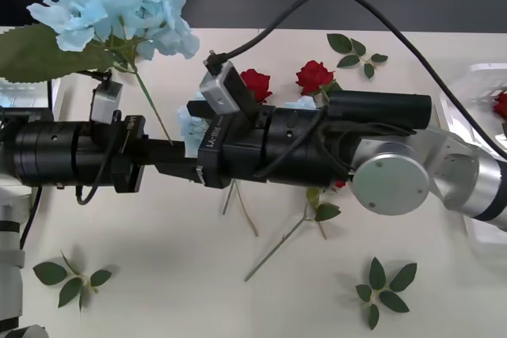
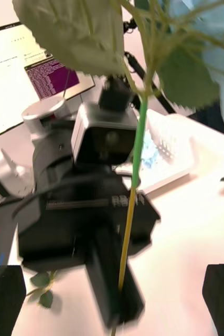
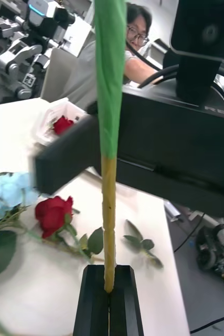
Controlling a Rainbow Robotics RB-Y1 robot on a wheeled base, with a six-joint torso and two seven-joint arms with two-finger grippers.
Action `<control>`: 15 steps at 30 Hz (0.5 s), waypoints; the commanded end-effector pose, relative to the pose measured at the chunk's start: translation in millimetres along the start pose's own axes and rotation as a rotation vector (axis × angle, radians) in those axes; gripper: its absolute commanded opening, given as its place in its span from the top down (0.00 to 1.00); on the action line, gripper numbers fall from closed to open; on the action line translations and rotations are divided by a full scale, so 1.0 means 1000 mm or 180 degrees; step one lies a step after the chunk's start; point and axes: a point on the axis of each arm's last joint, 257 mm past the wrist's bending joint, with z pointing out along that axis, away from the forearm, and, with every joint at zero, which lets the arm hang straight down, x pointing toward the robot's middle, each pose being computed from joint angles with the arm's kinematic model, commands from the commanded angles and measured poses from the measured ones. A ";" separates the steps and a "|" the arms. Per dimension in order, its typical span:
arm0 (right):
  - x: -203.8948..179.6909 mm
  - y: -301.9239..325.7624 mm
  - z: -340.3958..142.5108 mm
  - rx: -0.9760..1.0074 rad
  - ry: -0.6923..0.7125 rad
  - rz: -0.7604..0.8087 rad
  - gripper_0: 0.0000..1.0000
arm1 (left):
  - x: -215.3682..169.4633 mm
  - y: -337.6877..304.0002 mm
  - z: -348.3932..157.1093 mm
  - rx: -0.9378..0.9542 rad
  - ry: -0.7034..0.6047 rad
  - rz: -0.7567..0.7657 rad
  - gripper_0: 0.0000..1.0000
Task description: Put the red flowers into the right box and the blue flowers into the left box
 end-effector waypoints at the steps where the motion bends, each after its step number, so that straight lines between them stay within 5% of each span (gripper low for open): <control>1: -0.007 0.012 -0.028 -0.0040 -0.0004 -0.0116 0.00 | -0.004 -0.002 -0.029 -0.0245 0.0097 0.0030 1.00; 15: 0.017 -0.007 -0.125 0.0238 0.0469 0.0126 0.00 | -0.013 0.003 -0.113 -0.1543 0.0039 -0.0448 1.00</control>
